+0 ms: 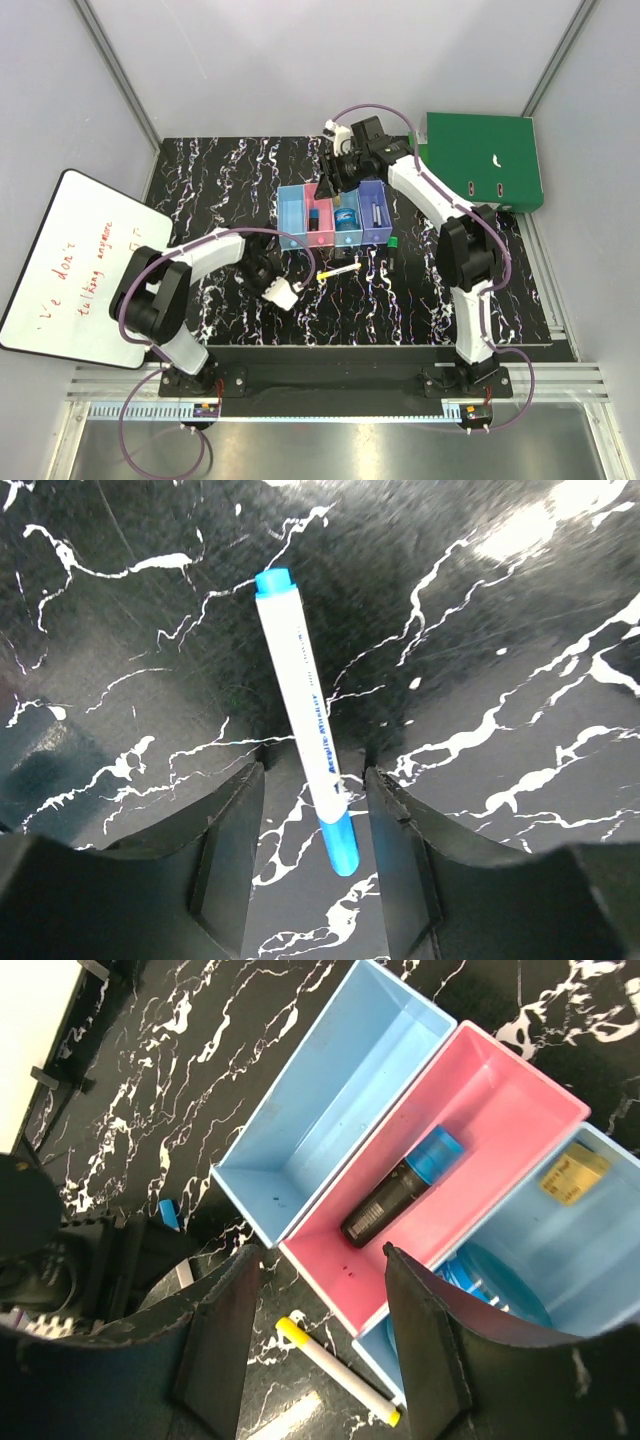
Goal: Sort the stationery into containers
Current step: Pick up the pen from the center of the board.
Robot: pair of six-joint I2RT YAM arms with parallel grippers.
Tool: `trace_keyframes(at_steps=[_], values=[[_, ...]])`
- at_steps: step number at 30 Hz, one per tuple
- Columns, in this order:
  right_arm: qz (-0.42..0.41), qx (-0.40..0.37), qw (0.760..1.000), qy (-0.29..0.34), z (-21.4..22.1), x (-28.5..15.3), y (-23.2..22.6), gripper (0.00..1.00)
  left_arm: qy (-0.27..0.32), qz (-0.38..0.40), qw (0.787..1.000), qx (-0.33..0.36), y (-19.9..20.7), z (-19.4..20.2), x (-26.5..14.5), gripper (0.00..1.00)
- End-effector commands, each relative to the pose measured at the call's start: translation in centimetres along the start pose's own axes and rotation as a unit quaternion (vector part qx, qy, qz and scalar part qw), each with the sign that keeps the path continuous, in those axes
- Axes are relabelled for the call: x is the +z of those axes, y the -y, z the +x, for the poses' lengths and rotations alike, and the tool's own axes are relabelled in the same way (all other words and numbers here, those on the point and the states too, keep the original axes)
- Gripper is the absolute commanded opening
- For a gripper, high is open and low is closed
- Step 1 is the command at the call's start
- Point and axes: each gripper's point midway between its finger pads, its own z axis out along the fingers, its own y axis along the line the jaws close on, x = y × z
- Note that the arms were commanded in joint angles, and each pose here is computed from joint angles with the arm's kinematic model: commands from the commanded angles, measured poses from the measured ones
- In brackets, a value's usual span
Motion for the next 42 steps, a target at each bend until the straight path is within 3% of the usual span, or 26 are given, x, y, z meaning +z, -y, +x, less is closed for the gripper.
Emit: trace_keyframes(at_steps=[1, 6, 8, 9, 15, 20, 26, 33, 37, 42], values=[[0.019, -0.03, 0.998, 0.046, -2.8, -4.5, -1.0, 0.61, -0.014, -0.01, 1.0, 0.005, -1.2, 0.8, -0.2, 0.49], [0.038, -0.027, 0.997, 0.065, -3.4, -7.1, -0.4, 0.61, -0.026, 0.006, 1.0, 0.01, -0.7, 1.5, 0.6, 0.44], [0.048, -0.022, 0.996, 0.071, -3.4, -8.2, 0.2, 0.62, -0.034, 0.012, 0.999, 0.012, -0.5, 1.9, 0.9, 0.32], [0.052, -0.019, 0.996, 0.072, -3.4, -8.6, 0.4, 0.62, -0.037, 0.016, 0.999, 0.013, -0.3, 2.0, 1.0, 0.21], [0.069, -0.005, 0.995, 0.074, -2.4, -10.3, 1.6, 0.62, -0.05, 0.022, 0.998, 0.022, -0.3, 2.4, 1.2, 0.0], [0.078, -0.017, 0.994, 0.08, -2.6, -11.4, 1.7, 0.62, -0.057, 0.0, 0.998, 0.039, -1.3, 1.6, 0.0, 0.0], [0.102, -0.007, 0.992, 0.075, -1.3, -12.3, 3.0, 0.62, -0.058, -0.076, 0.991, 0.096, -4.4, -0.8, -5.2, 0.0], [0.108, -0.005, 0.992, 0.068, 0.1, -13.0, 2.7, 0.62, -0.092, -0.148, 0.963, 0.205, -7.3, -3.2, -11.6, 0.0], [0.114, -0.006, 0.99, 0.078, -0.3, -13.9, 2.8, 0.62, -0.101, -0.158, 0.941, 0.28, -8.1, -4.1, -13.1, 0.0], [0.117, -0.003, 0.99, 0.084, -0.3, -14.7, 3.0, 0.62, -0.126, -0.16, 0.916, 0.345, -11.0, -2.4, -13.8, 0.0]])
